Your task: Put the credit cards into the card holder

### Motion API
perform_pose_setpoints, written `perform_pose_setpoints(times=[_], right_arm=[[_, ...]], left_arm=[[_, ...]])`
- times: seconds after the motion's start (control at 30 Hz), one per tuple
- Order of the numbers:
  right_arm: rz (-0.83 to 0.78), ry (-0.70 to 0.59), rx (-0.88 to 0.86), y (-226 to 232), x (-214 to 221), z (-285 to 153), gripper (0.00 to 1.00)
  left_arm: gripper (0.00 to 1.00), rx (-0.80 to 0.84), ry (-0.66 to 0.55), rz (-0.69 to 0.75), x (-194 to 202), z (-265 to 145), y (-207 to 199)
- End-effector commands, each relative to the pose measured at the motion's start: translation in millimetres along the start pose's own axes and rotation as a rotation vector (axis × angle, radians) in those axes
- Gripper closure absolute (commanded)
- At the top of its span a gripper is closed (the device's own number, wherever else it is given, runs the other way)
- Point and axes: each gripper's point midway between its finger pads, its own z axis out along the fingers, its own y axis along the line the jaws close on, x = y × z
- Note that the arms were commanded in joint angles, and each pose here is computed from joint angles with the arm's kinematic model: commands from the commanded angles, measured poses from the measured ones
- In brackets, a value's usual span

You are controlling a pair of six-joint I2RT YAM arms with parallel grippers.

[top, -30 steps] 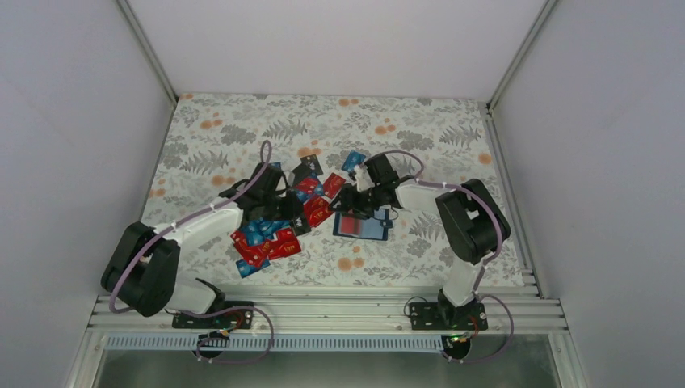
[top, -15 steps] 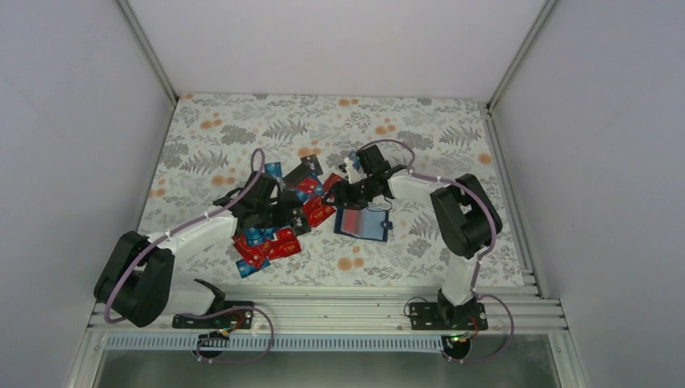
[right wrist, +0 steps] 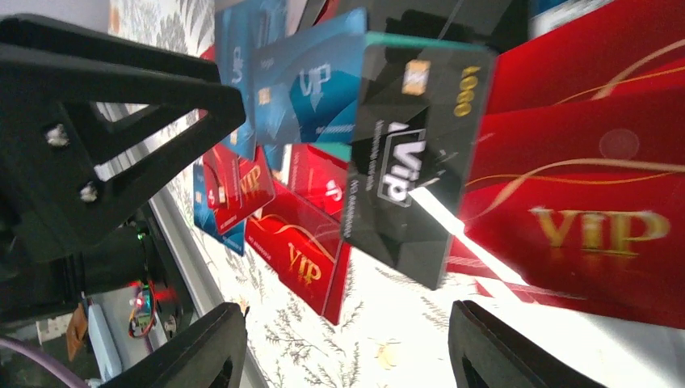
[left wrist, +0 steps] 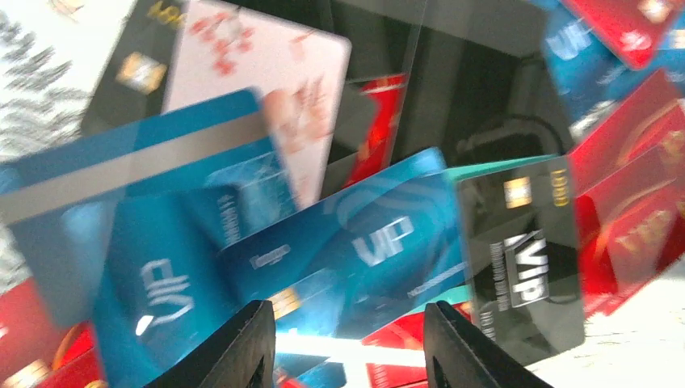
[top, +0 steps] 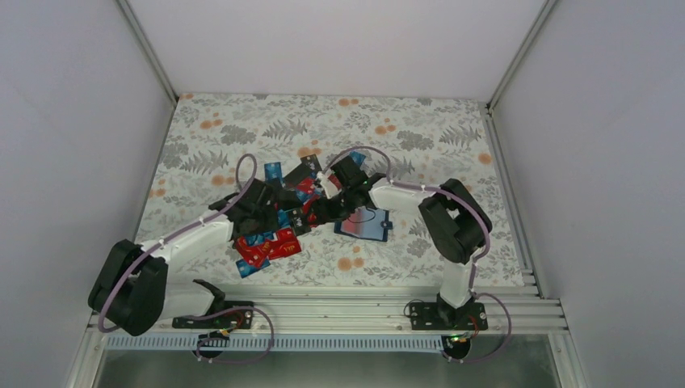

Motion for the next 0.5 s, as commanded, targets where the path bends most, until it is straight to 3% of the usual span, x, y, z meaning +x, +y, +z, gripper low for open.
perform_pose_setpoints(times=[0.0,0.07,0.23,0.33,0.47], right_arm=[[-0.063,0.019,0.017,15,14,14,0.35],[-0.069,0.03,0.024,18,22,19,0.35],[-0.069,0.046,0.038,18,37,24,0.35],[-0.07,0.044,0.056,15,43,22,0.35],[-0.07,0.036,0.075,11,49,16,0.35]], left_arm=[[0.44,-0.154,-0.022,-0.108,13,-4,41],[0.26,-0.211,-0.045,-0.137,13,-7,53],[0.05,-0.312,-0.064,-0.207,4,-4,81],[0.02,-0.3,-0.059,-0.217,-3,4,89],[0.05,-0.257,0.022,-0.187,-3,26,84]])
